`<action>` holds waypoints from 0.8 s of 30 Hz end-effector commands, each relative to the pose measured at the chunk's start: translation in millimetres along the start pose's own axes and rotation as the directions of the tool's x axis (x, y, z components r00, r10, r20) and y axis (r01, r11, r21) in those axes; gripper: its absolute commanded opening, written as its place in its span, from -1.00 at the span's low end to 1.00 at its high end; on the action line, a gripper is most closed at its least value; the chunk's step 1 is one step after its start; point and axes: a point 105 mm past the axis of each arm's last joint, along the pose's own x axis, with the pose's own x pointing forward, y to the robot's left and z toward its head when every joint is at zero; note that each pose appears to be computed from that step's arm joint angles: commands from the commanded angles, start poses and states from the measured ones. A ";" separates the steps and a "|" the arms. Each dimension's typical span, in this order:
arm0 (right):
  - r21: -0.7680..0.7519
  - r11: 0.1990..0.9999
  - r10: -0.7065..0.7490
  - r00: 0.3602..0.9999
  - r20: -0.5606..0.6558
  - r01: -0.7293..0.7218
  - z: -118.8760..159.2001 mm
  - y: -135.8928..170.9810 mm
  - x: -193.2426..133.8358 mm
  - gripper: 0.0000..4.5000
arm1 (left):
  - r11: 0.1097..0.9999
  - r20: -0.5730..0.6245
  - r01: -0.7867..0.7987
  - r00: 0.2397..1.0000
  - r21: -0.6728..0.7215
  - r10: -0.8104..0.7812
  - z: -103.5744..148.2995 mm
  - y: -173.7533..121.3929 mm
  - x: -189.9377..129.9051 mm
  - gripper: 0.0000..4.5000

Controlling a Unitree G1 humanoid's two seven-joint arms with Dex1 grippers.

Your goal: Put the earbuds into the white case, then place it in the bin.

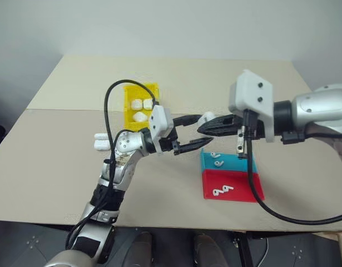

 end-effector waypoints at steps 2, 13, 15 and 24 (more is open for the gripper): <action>0.061 0.988 -0.147 0.979 0.138 0.140 5.6 -13.9 -24.8 -0.98 | 0.993 0.134 -0.091 0.988 0.079 0.080 40.9 6.9 -8.2 0.23; 0.219 0.962 -0.233 0.910 0.342 0.164 -9.0 28.9 -10.9 -0.98 | 0.400 0.045 -0.895 0.415 0.197 0.909 37.2 120.0 -71.1 0.23; 0.230 0.959 -0.242 0.903 0.355 0.166 -6.7 27.2 -7.8 -0.98 | 0.317 -0.029 -0.912 0.320 0.261 0.947 21.0 132.6 -81.4 0.23; 0.230 0.963 -0.220 0.895 0.387 0.137 0.1 26.1 -3.4 -1.00 | 0.405 -0.178 -0.858 0.365 0.317 0.914 -23.4 159.8 -69.4 0.81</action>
